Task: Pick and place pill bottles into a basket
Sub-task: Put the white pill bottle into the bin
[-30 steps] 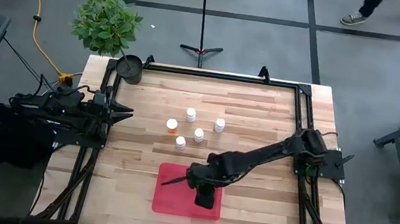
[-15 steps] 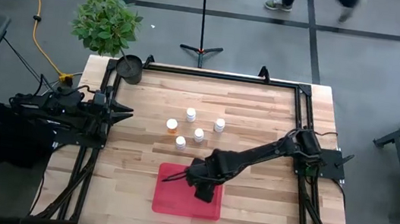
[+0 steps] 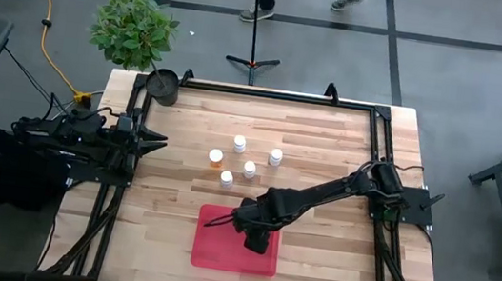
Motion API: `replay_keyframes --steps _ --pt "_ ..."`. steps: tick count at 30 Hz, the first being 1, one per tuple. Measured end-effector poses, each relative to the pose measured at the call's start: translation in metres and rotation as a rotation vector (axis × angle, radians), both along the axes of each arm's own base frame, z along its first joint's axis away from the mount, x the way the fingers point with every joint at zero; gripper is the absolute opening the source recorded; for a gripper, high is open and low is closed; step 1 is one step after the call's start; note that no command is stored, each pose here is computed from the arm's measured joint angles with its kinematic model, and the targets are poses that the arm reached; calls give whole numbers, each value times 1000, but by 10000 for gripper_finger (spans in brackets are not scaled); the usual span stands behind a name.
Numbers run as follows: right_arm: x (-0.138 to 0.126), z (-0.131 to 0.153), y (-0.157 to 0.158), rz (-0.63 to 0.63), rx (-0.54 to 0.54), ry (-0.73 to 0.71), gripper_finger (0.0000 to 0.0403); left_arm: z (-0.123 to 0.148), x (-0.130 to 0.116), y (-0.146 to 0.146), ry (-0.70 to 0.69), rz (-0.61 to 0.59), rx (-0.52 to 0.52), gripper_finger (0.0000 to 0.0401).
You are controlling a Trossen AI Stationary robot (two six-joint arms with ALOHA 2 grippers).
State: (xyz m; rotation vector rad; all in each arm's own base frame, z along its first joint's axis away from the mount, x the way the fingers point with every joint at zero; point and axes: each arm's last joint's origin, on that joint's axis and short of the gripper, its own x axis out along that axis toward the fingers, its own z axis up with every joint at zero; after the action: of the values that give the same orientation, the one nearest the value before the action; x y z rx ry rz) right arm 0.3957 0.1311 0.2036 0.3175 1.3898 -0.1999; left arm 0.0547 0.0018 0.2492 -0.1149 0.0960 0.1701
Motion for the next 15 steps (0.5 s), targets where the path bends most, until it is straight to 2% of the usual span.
replay_keyframes --steps 15 --pt "0 8 1 20 52 -28 235 0 0 0 0 0 0 111"
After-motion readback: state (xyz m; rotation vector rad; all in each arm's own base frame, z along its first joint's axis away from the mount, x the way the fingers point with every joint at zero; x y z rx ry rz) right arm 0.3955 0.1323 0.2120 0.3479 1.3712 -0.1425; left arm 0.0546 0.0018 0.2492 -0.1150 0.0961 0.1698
